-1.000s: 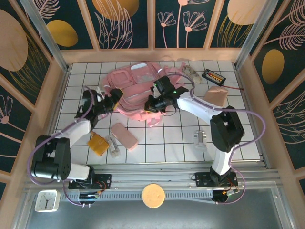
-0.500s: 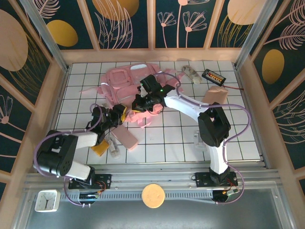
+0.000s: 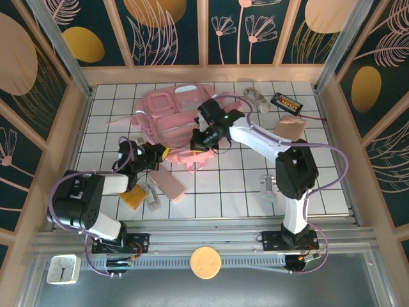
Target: Pack the student bag
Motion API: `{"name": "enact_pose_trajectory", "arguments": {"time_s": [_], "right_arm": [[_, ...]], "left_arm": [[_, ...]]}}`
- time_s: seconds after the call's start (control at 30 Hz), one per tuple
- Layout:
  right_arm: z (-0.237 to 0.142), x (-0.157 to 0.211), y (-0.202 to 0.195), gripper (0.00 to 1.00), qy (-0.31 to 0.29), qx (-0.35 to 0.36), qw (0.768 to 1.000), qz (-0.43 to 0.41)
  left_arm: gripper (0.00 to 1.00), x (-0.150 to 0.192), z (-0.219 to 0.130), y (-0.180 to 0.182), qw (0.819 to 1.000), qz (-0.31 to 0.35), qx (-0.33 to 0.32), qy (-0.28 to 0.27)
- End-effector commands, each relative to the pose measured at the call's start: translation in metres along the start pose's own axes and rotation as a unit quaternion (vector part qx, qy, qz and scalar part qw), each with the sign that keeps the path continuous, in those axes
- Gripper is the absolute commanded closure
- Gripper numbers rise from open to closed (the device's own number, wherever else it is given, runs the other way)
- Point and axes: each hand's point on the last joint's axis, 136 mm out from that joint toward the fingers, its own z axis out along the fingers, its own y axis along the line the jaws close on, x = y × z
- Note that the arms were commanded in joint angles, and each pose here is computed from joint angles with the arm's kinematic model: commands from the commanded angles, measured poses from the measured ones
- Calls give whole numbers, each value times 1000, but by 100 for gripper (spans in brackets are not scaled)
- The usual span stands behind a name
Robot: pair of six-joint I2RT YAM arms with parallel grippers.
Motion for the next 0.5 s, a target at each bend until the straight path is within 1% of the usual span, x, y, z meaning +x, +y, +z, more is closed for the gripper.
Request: {"name": "enact_pose_trajectory", "arguments": {"time_s": [0.0, 0.07, 0.13, 0.2, 0.23, 0.3, 0.33, 0.37, 0.4, 0.43, 0.47], "right_arm": [[-45, 7, -20, 100, 0, 33, 999, -8], [-48, 4, -23, 100, -1, 35, 999, -12], [-46, 8, -33, 100, 16, 49, 999, -14], [-42, 14, -61, 100, 35, 93, 995, -14], [-42, 16, -70, 100, 39, 102, 994, -12], [-42, 15, -65, 100, 34, 83, 996, -14], [-44, 10, -53, 100, 24, 59, 998, -15], [-45, 5, -38, 100, 15, 30, 999, -15], [-46, 1, -25, 100, 9, 5, 1000, -15], [-47, -5, -10, 100, 2, -19, 1000, -17], [-48, -10, 4, 100, -4, -40, 999, -20]], "left_arm": [[100, -25, -8, 12, 998, 26, -45, -40], [100, -27, -11, 8, 997, 33, -45, -47], [100, -33, -17, 8, 996, 37, -50, -57], [100, -44, -28, 9, 995, 42, -56, -70], [100, -47, -31, 7, 995, 48, -56, -69], [100, -44, -29, 0, 994, 76, -58, -46], [100, -39, -28, -4, 994, 83, -59, -31], [94, -34, -27, -10, 995, 87, -52, -22], [84, -30, -28, -16, 995, 87, -46, -20], [47, -24, -30, -23, 995, 87, -39, -20], [17, -15, -31, -31, 996, 84, -29, -16]]}}
